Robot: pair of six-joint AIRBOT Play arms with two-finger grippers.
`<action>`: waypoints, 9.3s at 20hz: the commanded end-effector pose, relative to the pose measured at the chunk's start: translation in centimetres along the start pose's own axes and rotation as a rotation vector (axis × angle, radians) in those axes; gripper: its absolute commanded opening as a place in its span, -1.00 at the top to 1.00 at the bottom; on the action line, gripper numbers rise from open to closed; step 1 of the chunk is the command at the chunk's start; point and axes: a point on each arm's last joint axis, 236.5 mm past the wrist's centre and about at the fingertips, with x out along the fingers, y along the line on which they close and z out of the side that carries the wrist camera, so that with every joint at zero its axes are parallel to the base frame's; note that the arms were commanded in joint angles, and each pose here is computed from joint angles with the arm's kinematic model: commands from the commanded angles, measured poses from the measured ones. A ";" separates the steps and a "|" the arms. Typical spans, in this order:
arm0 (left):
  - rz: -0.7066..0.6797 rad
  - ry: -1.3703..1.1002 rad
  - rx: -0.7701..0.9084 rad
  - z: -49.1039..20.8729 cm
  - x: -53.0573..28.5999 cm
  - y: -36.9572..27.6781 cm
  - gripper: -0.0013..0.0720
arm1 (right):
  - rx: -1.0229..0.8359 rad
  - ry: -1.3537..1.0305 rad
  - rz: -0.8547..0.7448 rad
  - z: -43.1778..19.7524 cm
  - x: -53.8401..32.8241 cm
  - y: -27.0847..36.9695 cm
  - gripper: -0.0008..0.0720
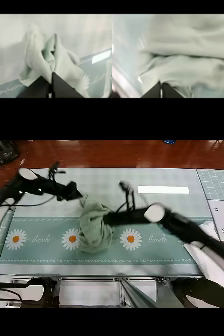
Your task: Fold the shirts.
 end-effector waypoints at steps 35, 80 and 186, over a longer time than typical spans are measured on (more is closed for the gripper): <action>0.201 -0.283 -0.164 -10.7 -5.6 8.5 0.88 | -0.123 -0.081 -0.437 18.2 -12.8 -14.1 0.91; -0.082 0.168 -0.201 -12.6 0.1 10.4 0.88 | 0.796 0.350 -0.400 -24.0 -17.2 -22.4 -0.08; 0.582 0.200 -0.197 -11.1 -14.6 18.2 -0.42 | 0.597 -0.009 -0.684 -0.5 -29.0 -36.5 -0.15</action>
